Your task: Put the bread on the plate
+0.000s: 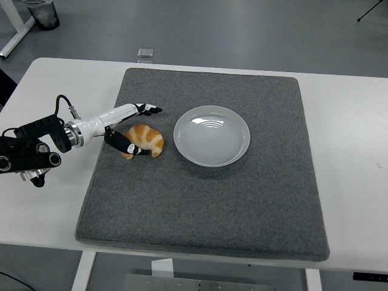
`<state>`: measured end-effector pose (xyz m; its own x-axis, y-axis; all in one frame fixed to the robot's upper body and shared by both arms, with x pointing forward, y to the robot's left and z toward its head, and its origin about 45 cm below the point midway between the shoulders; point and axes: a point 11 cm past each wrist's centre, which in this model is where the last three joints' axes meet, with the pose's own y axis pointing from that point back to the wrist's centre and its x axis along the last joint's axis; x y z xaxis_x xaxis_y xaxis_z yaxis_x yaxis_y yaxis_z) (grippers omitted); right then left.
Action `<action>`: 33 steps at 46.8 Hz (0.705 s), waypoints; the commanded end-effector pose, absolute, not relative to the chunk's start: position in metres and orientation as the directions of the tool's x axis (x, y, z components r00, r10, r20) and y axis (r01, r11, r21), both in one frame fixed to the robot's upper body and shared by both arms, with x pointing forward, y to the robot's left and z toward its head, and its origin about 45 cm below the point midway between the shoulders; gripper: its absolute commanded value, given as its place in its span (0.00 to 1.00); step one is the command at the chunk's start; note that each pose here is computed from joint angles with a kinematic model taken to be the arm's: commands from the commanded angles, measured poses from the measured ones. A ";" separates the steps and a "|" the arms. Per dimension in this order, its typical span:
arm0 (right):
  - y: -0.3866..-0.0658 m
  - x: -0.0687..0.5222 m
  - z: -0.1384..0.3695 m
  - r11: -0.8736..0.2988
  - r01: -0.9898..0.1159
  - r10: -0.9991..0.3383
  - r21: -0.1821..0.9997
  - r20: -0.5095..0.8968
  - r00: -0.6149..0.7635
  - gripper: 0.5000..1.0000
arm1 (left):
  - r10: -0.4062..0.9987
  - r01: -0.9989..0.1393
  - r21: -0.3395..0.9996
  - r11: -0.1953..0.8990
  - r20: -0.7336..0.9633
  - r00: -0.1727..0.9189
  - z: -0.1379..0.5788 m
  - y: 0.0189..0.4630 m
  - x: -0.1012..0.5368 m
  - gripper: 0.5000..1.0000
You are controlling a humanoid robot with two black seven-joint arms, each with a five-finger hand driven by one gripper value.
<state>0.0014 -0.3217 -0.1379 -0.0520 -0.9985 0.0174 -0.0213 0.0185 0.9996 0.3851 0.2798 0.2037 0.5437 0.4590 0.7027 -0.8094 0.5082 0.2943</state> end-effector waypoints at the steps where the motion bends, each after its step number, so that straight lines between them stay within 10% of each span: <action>1: -0.322 0.001 -0.138 0.018 -0.021 -0.999 1.000 0.017 -0.051 0.90 | 0.462 -0.809 0.291 0.510 0.701 0.544 0.201 0.278 0.385 0.95; 21: -0.322 0.001 -0.138 0.020 -0.021 -0.999 1.000 0.019 -0.051 0.91 | 0.469 -0.804 0.286 0.520 0.692 0.549 0.191 0.272 0.385 0.91; 33: -0.323 0.001 -0.138 0.022 -0.021 -0.998 1.000 0.020 -0.051 0.90 | 0.464 -0.799 0.302 0.520 0.686 0.561 0.185 0.274 0.380 0.59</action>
